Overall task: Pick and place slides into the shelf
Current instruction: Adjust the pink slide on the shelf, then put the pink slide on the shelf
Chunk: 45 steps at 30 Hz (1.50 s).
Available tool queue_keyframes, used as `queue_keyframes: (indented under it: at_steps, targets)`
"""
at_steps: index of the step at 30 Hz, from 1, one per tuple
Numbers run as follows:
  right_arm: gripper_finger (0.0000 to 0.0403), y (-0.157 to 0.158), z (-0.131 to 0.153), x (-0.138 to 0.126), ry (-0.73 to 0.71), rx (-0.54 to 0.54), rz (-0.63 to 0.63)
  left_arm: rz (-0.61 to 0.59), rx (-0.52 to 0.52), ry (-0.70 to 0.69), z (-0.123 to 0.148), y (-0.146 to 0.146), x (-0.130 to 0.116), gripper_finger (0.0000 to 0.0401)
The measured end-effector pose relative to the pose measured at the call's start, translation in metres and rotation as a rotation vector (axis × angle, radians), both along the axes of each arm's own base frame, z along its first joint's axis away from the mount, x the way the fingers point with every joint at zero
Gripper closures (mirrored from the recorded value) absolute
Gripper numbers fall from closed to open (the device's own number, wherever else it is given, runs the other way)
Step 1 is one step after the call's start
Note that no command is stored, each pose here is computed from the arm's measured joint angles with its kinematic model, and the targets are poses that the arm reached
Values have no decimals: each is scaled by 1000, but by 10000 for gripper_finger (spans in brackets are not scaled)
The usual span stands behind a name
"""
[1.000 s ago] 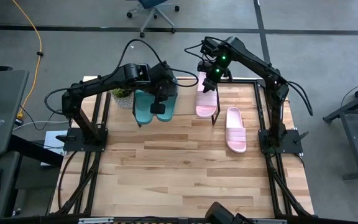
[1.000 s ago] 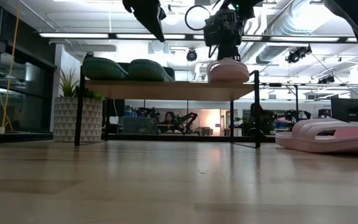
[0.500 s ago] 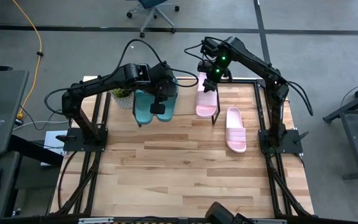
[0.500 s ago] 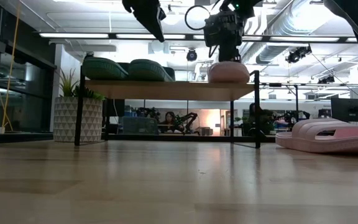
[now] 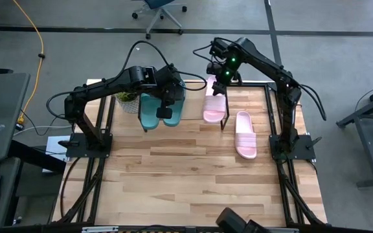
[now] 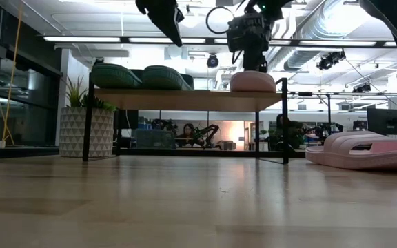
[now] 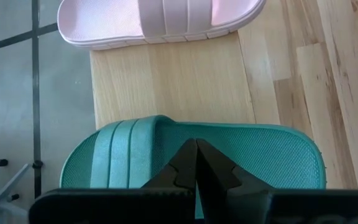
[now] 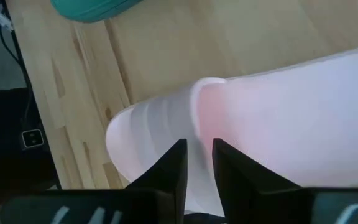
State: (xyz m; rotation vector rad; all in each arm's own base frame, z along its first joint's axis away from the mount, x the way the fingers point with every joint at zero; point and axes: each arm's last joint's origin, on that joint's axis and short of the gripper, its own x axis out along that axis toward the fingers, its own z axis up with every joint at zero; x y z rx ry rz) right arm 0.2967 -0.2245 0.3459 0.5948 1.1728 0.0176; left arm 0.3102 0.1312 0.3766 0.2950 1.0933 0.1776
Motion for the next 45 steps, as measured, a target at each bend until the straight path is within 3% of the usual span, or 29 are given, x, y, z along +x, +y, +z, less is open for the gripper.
queue_keyframes:
  at_steps: [9, 20, 29, 32, 36, 41, 45]
  targets:
    - [336, -13, 19, -29, -41, -28, -92, 1, 2, 2, 0, 0, 0, 401]
    - [336, 20, 67, -58, -156, -122, -84, 2, 1, 3, 0, 0, 0, 401]
    - [336, 34, 84, -70, -200, -155, -86, 2, 1, 3, 0, 0, 0, 401]
    - [336, 41, 76, -75, -172, -131, -76, 2, 1, 4, 0, 0, 0, 401]
    - [336, 56, 43, -89, -87, -60, -69, 2, 0, 5, 0, 0, 0, 401]
    - [336, 77, 7, -111, -129, 2, -121, 2, 0, 6, 0, 0, 0, 401]
    - [336, 92, -19, -122, -66, 59, -123, 2, -7, 23, -1, -1, -2, 401]
